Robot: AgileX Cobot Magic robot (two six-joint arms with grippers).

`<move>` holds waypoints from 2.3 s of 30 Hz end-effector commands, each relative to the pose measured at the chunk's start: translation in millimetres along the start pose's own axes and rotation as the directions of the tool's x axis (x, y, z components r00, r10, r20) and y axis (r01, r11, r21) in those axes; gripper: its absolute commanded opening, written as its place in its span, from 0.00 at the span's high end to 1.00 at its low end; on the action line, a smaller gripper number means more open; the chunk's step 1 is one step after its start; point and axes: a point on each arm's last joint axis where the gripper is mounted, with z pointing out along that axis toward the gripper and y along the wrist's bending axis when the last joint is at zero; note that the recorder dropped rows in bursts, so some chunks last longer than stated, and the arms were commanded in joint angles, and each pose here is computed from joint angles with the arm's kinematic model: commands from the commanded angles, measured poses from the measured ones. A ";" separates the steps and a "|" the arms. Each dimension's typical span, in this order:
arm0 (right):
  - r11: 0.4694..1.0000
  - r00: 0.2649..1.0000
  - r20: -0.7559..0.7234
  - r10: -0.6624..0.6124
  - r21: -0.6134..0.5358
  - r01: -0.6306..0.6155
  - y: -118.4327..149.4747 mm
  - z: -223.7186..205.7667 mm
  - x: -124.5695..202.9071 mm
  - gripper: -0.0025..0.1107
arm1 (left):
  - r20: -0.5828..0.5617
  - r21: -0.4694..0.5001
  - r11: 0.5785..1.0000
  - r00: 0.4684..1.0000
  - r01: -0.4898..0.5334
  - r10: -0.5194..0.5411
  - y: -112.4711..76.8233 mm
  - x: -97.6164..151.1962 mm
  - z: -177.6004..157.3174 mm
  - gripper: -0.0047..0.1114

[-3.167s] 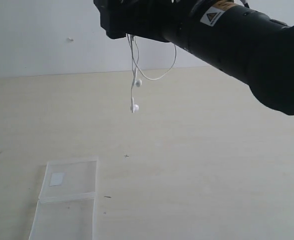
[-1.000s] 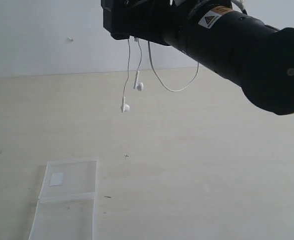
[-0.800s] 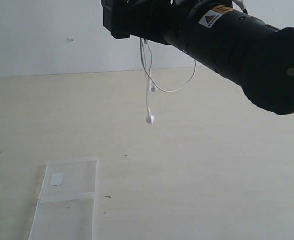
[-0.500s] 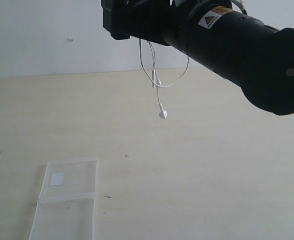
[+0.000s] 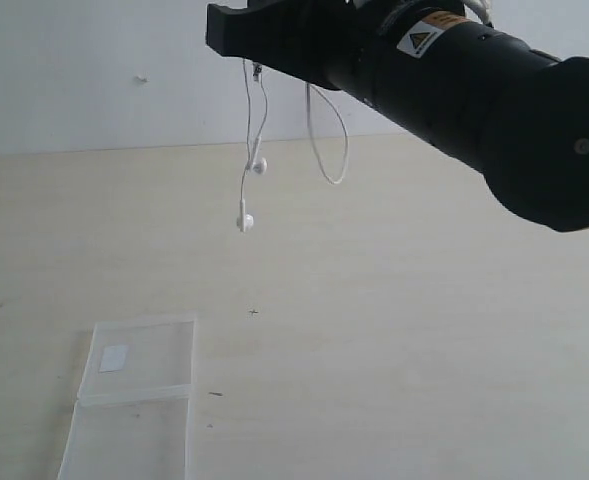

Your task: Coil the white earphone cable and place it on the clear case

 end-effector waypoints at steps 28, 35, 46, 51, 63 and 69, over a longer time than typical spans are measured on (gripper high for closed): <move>0.998 0.999 0.017 -0.048 -0.027 0.049 2.3 1.0 -2.3 0.98 | 0.029 0.024 0.998 0.998 0.052 -0.052 5.1 -11.4 -13.5 0.88; 0.998 0.999 0.017 -0.050 -0.027 0.051 2.3 1.0 -2.3 0.98 | 0.060 0.057 0.997 0.996 0.061 -0.064 3.6 -18.9 -21.8 0.96; 0.998 0.999 0.023 -0.048 -0.025 0.049 2.1 1.0 -2.9 0.87 | 0.068 0.075 0.995 0.995 0.063 -0.068 -1.1 -22.3 -26.8 0.96; 0.998 0.999 0.016 -0.049 -0.026 0.049 2.2 1.0 -2.2 0.73 | 0.068 0.075 0.995 0.995 0.063 -0.068 -1.1 -22.3 -26.8 0.96; 0.998 0.999 0.007 -0.052 -0.029 0.052 2.5 1.0 -1.4 0.72 | 0.052 0.045 0.997 0.997 0.058 -0.060 1.9 -20.5 -26.3 0.96; 0.998 0.999 0.001 -0.050 -0.030 0.050 2.5 1.0 -0.8 0.67 | 0.021 -0.021 0.998 0.998 0.060 -0.059 12.6 -15.5 -22.3 0.96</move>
